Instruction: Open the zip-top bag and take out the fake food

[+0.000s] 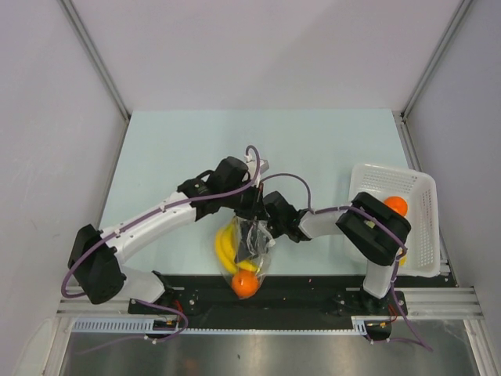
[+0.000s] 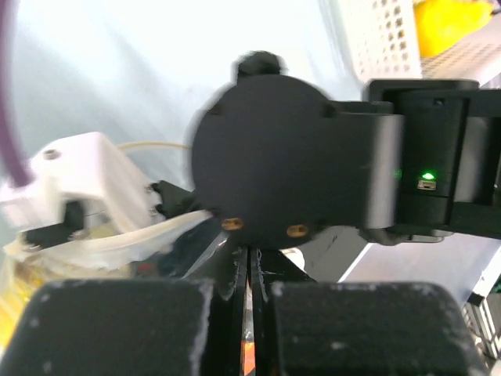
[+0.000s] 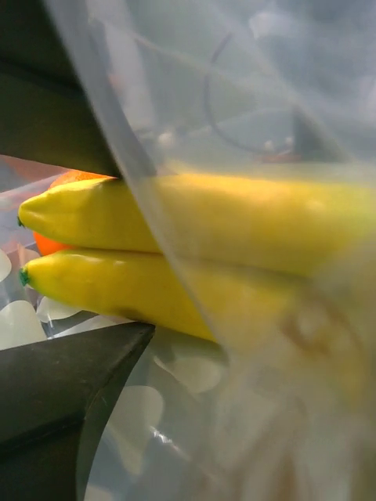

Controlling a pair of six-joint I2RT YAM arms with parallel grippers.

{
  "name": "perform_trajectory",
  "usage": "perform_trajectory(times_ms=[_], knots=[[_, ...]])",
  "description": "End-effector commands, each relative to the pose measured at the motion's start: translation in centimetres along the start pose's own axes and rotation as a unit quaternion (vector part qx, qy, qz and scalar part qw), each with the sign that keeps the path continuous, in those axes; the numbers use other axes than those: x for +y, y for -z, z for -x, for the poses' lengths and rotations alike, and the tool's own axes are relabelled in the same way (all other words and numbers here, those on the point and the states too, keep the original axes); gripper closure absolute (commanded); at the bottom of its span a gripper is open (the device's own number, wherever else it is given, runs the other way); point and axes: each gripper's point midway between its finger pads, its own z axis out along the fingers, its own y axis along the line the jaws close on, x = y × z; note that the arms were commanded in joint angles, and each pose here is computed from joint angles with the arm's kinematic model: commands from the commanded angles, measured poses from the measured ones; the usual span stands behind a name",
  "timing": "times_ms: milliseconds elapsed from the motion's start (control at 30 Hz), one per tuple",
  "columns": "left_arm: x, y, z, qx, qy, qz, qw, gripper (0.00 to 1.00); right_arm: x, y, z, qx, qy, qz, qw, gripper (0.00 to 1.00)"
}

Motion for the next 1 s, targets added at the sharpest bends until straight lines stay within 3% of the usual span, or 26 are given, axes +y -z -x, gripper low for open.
perform_trajectory(times_ms=[0, 67, 133, 233, 267, 433, 733, 900, 967], knots=[[-1.5, 0.7, 2.7, -0.055, -0.010, -0.021, 0.998, 1.00, -1.7, -2.3, -2.5, 0.053, 0.005, -0.038, 0.998, 0.27], [-1.4, 0.9, 2.4, -0.053, -0.009, -0.020, 0.998, 1.00, -2.5, -2.2, -2.1, 0.044, -0.003, -0.050, 0.998, 0.37], [-1.2, 1.1, 2.0, -0.052, -0.009, -0.016, 0.998, 1.00, -2.1, -1.7, -1.3, 0.025, -0.003, -0.045, 0.999, 0.38], [-0.8, 1.8, 1.7, -0.059, -0.016, -0.009, 0.998, 1.00, -1.2, -0.5, -0.2, -0.005, -0.004, -0.036, 0.999, 0.58], [-0.8, 2.3, 1.6, -0.064, -0.021, -0.010, 0.998, 1.00, -1.1, -0.1, 0.2, -0.011, -0.007, -0.033, 0.999, 0.72], [-0.4, 4.3, 1.8, -0.084, -0.055, 0.004, 0.995, 1.00, 1.0, 2.1, 1.9, -0.044, -0.002, -0.024, 0.999, 1.00], [3.9, 7.2, 2.7, -0.118, -0.035, 0.088, 0.988, 1.00, 3.8, 6.2, 4.7, -0.105, 0.010, -0.055, 0.993, 1.00], [1.8, 8.8, 4.4, -0.149, -0.049, 0.023, 0.987, 1.00, 0.2, 7.6, 4.8, -0.117, -0.010, -0.205, 0.972, 1.00], [-0.7, 8.7, 4.8, -0.144, -0.055, -0.041, 0.987, 1.00, 0.5, 7.3, 5.3, -0.126, -0.015, -0.198, 0.972, 1.00]])
